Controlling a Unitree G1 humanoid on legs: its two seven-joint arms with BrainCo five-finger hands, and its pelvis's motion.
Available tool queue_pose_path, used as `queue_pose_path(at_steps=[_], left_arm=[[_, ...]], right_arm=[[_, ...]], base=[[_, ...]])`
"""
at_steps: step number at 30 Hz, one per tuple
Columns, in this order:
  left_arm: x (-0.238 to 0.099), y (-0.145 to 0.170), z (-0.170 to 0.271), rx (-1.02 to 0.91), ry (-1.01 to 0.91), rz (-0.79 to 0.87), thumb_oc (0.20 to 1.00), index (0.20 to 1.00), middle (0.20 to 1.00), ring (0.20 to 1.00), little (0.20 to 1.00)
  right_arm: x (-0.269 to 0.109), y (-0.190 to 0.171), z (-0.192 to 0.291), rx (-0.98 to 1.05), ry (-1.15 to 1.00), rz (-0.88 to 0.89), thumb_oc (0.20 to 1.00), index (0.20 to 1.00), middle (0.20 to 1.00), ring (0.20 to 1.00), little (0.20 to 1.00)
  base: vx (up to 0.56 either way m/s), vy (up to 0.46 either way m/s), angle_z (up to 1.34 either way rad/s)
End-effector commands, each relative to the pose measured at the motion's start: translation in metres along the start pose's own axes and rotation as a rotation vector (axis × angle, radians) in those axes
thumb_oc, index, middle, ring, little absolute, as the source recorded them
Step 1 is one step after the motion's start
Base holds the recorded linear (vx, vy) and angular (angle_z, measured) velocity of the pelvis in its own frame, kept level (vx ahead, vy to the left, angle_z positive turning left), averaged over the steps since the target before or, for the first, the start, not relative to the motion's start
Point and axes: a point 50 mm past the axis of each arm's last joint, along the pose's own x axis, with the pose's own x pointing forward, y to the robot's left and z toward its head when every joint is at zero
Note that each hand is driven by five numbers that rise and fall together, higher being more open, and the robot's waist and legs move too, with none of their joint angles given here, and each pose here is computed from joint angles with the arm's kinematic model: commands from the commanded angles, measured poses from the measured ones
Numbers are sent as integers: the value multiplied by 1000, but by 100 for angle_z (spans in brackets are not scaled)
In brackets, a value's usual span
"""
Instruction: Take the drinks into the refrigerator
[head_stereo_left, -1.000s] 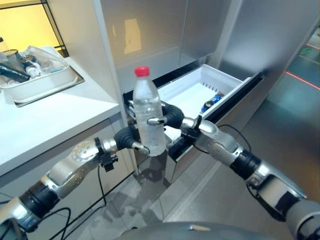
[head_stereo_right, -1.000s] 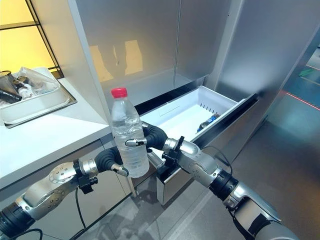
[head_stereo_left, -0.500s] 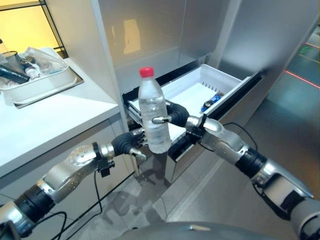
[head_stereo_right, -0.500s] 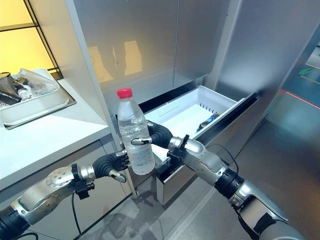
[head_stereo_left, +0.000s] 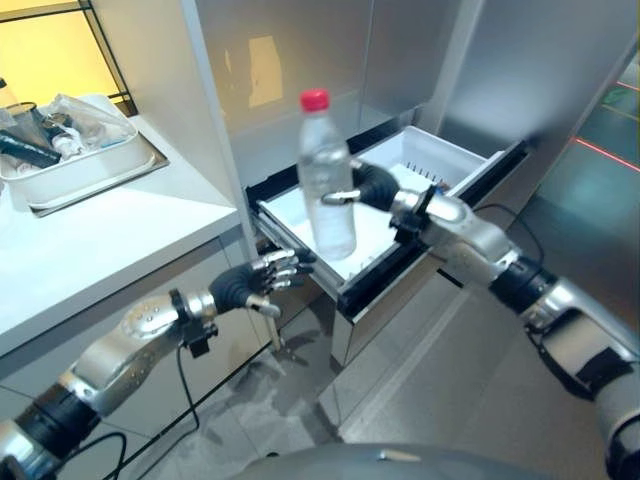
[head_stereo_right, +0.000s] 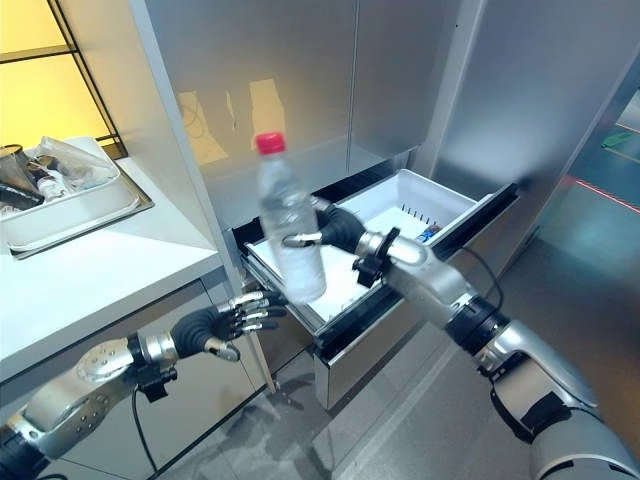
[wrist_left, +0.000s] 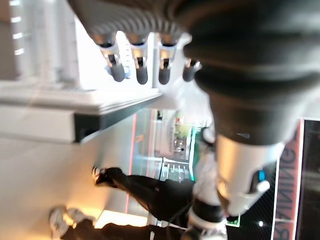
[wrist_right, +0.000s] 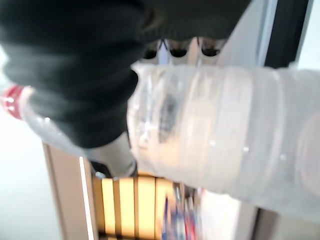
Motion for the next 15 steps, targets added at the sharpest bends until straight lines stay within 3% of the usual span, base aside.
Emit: queue_pose_path(at_steps=[1,15], left_arm=[[0,0,25,53,-113,-22,1000,1000,1000,1000,1000],[-15,1,43,41,-346,119,1000,1000,1000,1000,1000]], right_arm=[[2,-32,108,-140,-380,-119,200,200,200,200,200],[-33,-68,93,-254,-264,-301,200,200,200,200,200]], base=[[0,0,0],[-3,-3,3]])
